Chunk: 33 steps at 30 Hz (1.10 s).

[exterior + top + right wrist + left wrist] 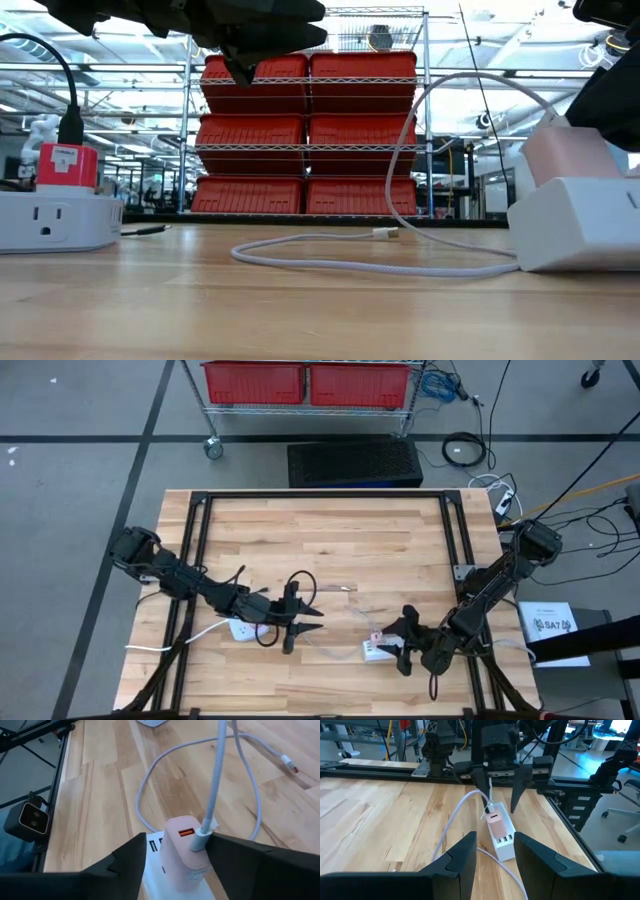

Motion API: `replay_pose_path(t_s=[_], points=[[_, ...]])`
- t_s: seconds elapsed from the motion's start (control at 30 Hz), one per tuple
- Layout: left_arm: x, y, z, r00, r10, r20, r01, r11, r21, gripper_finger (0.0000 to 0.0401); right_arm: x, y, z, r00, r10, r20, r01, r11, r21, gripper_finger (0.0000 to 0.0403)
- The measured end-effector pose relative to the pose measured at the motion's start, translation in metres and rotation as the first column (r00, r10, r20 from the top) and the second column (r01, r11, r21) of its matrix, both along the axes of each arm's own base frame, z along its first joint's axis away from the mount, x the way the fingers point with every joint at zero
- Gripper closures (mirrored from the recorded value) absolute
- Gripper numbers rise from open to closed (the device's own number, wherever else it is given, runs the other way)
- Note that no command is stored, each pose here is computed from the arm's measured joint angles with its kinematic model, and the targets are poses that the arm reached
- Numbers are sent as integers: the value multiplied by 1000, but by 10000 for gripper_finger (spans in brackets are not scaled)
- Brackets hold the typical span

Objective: Insert USB
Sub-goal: Insert the pink charger cable into the pink charger adapter on the right white outlet extension, then return to Home Position

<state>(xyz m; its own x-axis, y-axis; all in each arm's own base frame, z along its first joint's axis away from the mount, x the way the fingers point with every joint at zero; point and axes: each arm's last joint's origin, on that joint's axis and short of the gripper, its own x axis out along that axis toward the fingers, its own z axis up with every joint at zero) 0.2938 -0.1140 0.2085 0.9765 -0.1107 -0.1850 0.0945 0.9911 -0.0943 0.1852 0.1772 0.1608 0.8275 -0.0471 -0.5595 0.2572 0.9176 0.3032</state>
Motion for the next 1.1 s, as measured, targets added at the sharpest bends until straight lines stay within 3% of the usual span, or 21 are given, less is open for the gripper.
replay_pose_path(t_s=[0.53, 0.7, 0.93, 1.1], points=[[0, 0, 0, 1000, -9, -3, 9, 1000, -1, 264, 3, -10, 16, 998, 61, 24, -60, 997, -52, 167], [0, 0, 0, 1000, -14, -4, 14, 1000, -2, 264, -6, -13, 35, 991, 121, 51, -121, 993, -3, 167], [0, -1, -1, 1000, -16, -17, 16, 1000, 3, 264, -23, -26, 48, 993, 117, 15, -116, 993, -12, 167], [-3, -3, 1, 999, -33, -16, 33, 999, 4, 264, -28, -31, 62, 989, 131, 69, -131, 991, -2, 167]])
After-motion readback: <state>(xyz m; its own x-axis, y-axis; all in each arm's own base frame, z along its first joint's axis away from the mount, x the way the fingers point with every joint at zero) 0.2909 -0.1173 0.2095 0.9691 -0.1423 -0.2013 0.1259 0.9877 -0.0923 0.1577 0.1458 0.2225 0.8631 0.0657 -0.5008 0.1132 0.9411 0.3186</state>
